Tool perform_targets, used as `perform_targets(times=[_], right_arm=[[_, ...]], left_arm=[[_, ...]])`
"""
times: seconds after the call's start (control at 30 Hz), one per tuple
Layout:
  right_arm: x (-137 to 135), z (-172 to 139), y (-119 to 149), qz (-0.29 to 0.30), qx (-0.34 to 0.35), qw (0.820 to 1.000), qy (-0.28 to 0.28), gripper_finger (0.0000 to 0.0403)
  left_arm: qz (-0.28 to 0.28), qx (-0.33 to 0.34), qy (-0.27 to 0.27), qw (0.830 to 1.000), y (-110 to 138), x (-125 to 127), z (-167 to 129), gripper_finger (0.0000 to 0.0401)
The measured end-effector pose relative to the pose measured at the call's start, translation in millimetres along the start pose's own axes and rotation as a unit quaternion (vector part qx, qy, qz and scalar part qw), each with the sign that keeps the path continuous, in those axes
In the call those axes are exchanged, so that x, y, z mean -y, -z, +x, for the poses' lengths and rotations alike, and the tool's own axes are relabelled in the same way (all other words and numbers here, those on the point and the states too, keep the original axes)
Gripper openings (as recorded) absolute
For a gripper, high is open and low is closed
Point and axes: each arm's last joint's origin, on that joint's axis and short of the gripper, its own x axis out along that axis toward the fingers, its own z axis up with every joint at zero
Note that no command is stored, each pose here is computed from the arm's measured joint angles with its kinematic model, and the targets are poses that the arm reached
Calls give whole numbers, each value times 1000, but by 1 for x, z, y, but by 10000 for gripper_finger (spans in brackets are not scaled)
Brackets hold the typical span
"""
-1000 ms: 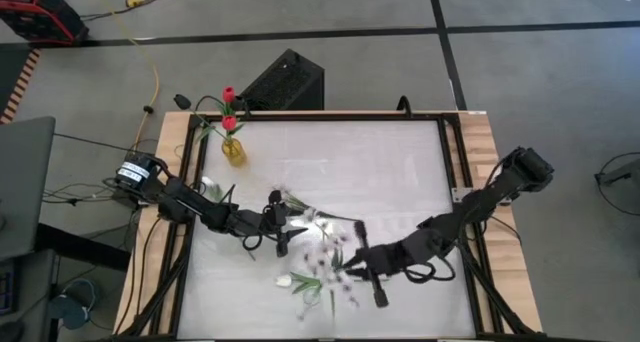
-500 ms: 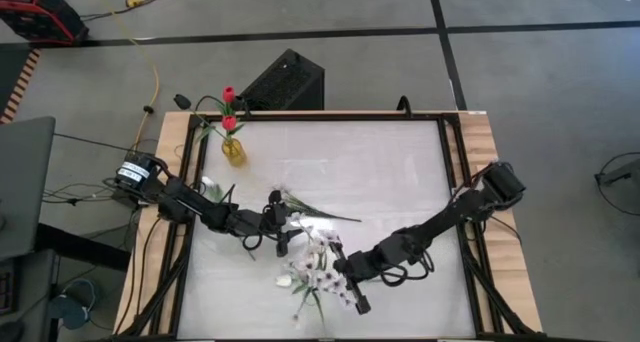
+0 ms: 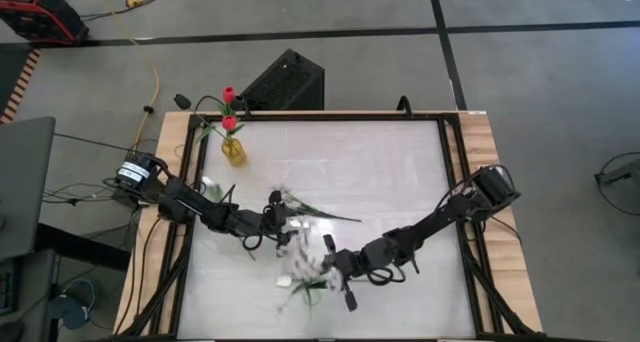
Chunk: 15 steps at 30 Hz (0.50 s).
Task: Sort flowers into vase by color
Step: Put the right white flowers into the transparent vase, then put the white flowers into the transparent vase
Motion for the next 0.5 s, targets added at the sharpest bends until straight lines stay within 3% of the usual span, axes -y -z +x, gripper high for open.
perform_targets(times=[0.17, 0.3, 0.5], right_arm=[[4, -3, -8, 30, -131, 991, -12, 181], [3, -18, -19, 32, -268, 962, -29, 228], [1, -45, -44, 33, -364, 931, -5, 248]], left_arm=[[1, -2, 7, 1000, 0, 0, 0, 212], [1, -3, 12, 1000, 0, 1, 0, 212], [1, -3, 12, 1000, 0, 1, 0, 212]])
